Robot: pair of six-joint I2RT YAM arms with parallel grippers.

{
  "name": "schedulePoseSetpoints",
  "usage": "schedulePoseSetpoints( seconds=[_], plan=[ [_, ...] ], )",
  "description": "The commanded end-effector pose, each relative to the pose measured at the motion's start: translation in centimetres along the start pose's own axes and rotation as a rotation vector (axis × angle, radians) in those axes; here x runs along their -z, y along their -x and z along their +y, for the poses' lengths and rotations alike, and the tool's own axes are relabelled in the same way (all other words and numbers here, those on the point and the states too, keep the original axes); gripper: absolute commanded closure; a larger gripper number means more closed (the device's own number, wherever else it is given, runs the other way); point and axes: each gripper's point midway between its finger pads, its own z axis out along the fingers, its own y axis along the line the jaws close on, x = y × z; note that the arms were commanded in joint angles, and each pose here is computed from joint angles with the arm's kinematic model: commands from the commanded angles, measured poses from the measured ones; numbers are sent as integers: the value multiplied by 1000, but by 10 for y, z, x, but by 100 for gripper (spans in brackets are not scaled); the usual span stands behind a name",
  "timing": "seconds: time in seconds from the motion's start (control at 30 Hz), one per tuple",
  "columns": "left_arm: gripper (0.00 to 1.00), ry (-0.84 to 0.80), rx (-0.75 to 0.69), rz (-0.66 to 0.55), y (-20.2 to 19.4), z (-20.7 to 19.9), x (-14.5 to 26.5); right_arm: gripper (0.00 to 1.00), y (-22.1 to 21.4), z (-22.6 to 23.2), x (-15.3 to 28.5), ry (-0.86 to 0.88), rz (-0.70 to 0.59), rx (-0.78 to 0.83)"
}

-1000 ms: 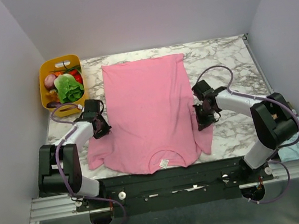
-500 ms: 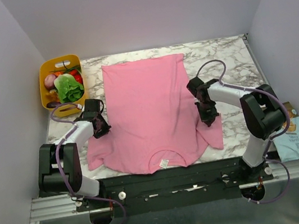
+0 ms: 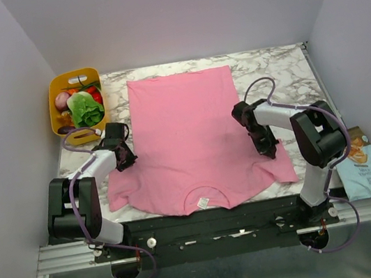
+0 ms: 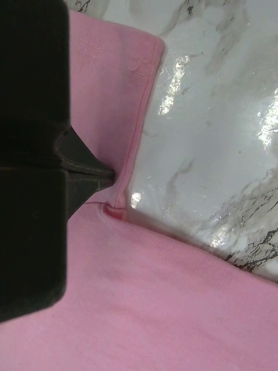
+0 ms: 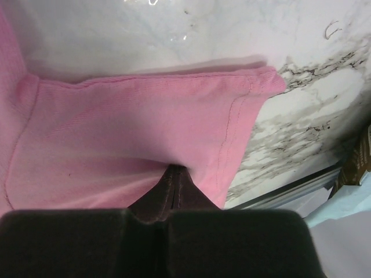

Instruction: Pin the brooch onto the clothing

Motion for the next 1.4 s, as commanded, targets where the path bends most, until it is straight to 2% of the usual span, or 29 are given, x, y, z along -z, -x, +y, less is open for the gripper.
schedulePoseSetpoints(
  seconds=[0.0,0.17,0.3,0.5,0.6,0.67,0.7,0.73,0.83,0.97,1.03,1.13,1.2,1.27,1.37],
  plan=[
    [100,134,-21,34,-16,30,-4,99,-13,-14,-8,-86,36,20],
    [100,121,-28,23,-13,27,-2,99,-13,-32,-6,-185,5,-14],
    [100,95,-48,0,-8,16,7,99,-9,-35,-4,-199,-6,-10],
    [89,45,-40,-59,5,3,27,99,-13,-35,-8,-209,13,-3],
    [76,0,-34,-91,14,-6,39,99,-12,-37,-8,-217,10,-8],
    [61,-48,-33,-105,18,-15,47,99,-11,-38,-6,-220,4,-12],
    [48,-69,-29,-123,22,-19,53,99,-10,-38,-4,-217,-6,-18],
    [41,-95,-32,-126,24,-24,58,99,-8,-39,-2,-213,-15,-26],
    [29,-148,-55,-155,29,-38,69,99,2,-41,11,-187,-74,-62],
    [27,-234,-116,-165,23,-71,81,99,18,-37,37,-85,-185,-109],
    [30,-282,-170,-159,13,-97,87,99,29,-34,49,-33,-252,-135],
    [36,-310,-234,-148,-2,-126,91,99,44,-19,68,106,-360,-153],
    [38,-313,-256,-132,-11,-138,88,99,55,3,86,272,-435,-143],
    [39,-344,-279,-124,-18,-154,91,99,54,30,97,435,-446,-111],
    [39,-380,-308,-110,-29,-175,93,99,58,54,105,575,-452,-96]
  ],
)
